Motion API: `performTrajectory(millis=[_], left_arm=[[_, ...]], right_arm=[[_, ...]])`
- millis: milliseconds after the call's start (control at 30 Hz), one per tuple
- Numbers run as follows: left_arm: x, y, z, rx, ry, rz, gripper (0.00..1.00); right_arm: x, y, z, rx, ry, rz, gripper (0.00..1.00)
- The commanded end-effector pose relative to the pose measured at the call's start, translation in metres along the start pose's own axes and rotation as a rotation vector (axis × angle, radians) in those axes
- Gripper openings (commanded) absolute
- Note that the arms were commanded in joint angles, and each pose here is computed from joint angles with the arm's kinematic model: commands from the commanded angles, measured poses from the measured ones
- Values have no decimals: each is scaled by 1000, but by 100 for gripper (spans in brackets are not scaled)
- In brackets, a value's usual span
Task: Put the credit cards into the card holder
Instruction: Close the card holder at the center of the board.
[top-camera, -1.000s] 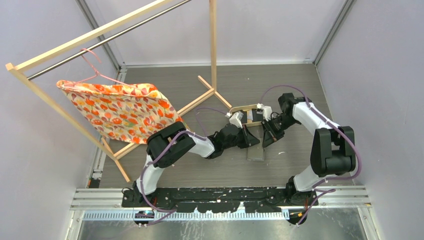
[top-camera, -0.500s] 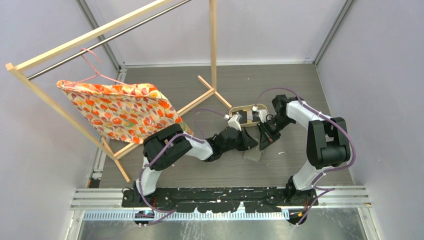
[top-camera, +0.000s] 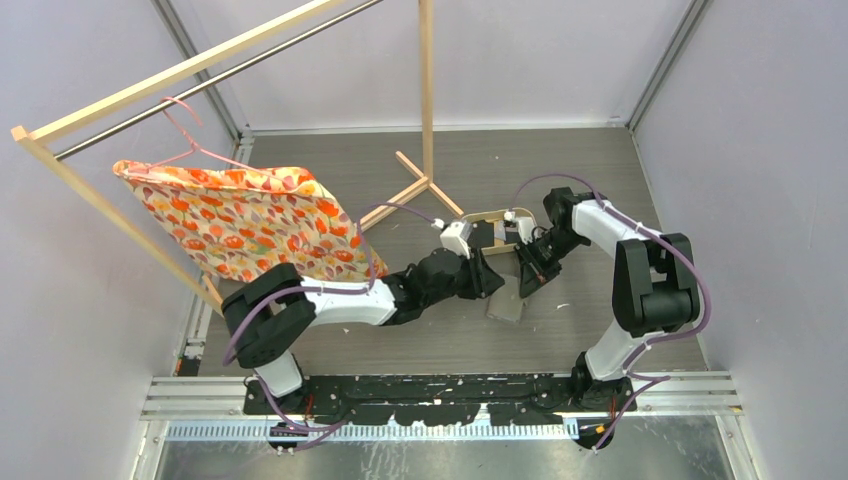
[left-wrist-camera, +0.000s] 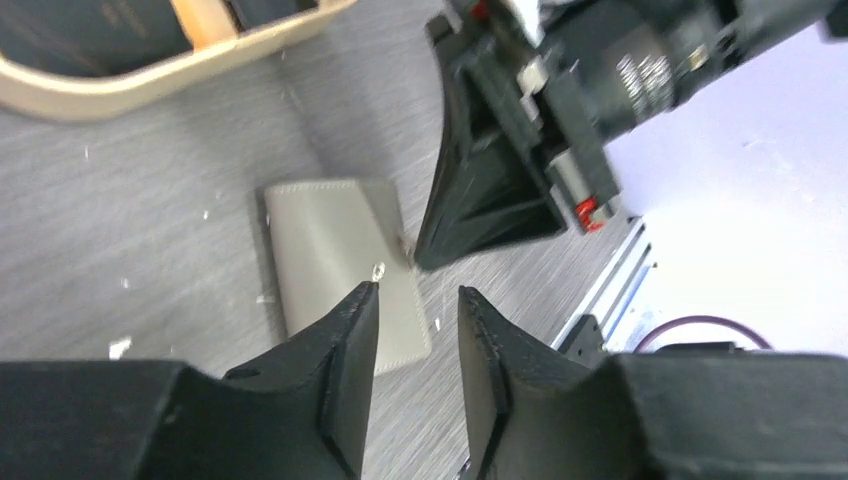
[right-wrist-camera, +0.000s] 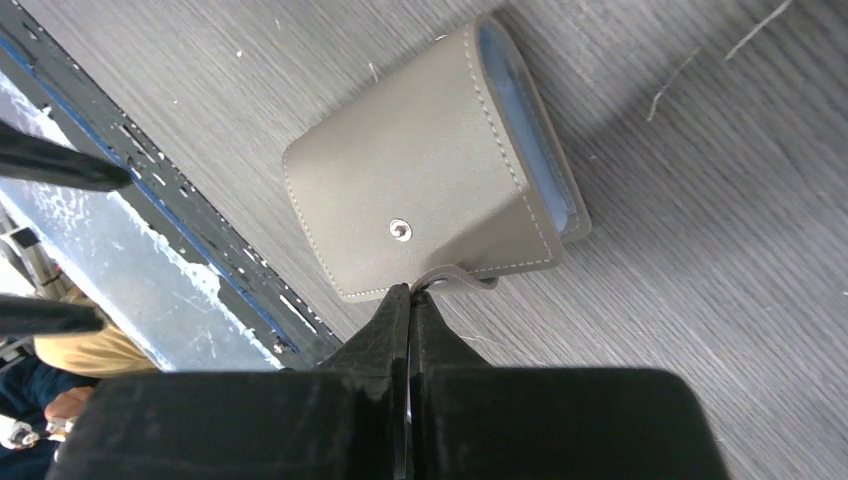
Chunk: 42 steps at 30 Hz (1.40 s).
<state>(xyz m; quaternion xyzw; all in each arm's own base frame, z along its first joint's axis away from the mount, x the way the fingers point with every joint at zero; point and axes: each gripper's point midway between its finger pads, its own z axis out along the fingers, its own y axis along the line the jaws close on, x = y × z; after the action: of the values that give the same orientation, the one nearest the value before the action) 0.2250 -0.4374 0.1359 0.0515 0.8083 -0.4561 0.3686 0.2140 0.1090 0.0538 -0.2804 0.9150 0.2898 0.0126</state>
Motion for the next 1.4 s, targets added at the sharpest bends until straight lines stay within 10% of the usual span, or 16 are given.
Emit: performTrajectory(millis=[0,633,1367], left_arm=[[36,25,-12,-119,84,55,39],[84,52,19,-268,198,47,49],[98,18,37,-126,177,-26,39]], right_arm=[[-22,-6,-17,89,-85,-61,2],[-36,7,1,75,-53,-141,2],[-24,11,11,50,53,-155,7]])
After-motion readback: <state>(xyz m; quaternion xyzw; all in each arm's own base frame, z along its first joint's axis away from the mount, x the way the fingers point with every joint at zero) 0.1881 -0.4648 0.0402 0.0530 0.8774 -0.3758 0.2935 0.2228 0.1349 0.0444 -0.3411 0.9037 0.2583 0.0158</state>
